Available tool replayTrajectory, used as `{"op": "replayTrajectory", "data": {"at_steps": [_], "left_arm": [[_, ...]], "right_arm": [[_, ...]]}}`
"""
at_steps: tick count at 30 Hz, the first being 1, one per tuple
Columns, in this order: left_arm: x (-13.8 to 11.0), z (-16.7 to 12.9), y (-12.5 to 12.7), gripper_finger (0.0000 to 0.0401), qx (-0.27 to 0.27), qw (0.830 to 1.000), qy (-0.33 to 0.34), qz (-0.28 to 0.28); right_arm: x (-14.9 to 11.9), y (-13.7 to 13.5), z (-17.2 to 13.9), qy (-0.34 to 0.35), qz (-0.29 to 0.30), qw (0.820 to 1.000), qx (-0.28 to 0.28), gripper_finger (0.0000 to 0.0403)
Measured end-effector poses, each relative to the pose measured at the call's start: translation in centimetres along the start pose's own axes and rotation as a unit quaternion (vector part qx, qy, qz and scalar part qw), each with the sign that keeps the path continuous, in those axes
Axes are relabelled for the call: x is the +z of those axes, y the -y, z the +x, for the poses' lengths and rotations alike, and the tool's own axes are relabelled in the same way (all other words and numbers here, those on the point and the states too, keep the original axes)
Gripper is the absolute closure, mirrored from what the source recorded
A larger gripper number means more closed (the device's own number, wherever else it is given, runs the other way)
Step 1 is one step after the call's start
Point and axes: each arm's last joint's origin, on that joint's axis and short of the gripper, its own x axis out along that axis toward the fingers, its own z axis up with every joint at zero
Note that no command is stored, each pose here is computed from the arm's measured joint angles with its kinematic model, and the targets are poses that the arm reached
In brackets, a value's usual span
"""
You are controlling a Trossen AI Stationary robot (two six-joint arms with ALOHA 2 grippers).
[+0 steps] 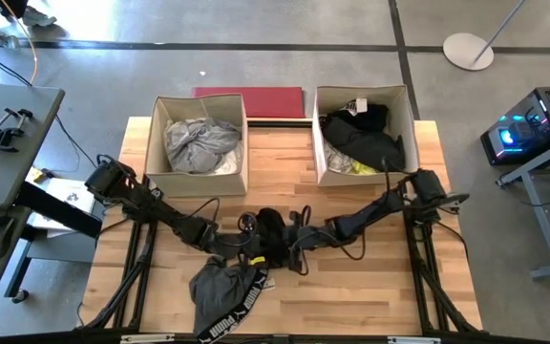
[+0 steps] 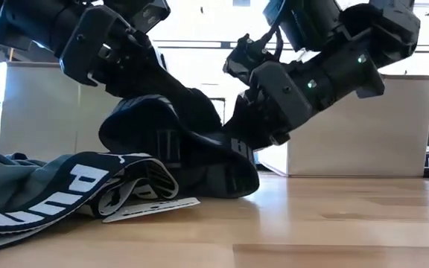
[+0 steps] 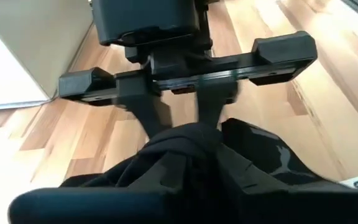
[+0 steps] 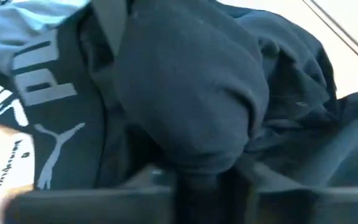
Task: Sort clothes
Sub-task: Put the black boxer into the right laundry organizer
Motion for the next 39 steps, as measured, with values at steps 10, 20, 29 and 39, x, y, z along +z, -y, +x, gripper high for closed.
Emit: {"op": "replayTrajectory", "data": {"at_steps": [10, 20, 29, 39], "left_arm": [[1.4, -2.1, -0.5, 0.0221, 0.021, 0.999, -0.006, -0.044], [4.2, -8.5, -1.8, 0.0214, 0.088, 0.992, 0.022, -0.089], [4.8, -9.4, -1.8, 0.0216, 0.086, 0.993, 0.04, -0.076], [3.9, -8.5, -1.3, 0.0216, 0.094, 0.994, 0.016, -0.06]], "right_arm": [[1.7, -1.7, -4.6, -0.022, 0.029, 0.992, -0.12, 0.0393], [9.4, -4.4, -20.0, 0.183, -0.048, 0.904, -0.383, 0.0396], [13.3, 2.4, -29.7, 0.144, -0.05, 0.834, -0.53, 0.0393], [10.7, 10.0, -32.8, 0.143, 0.035, 0.806, -0.573, 0.0392]]}}
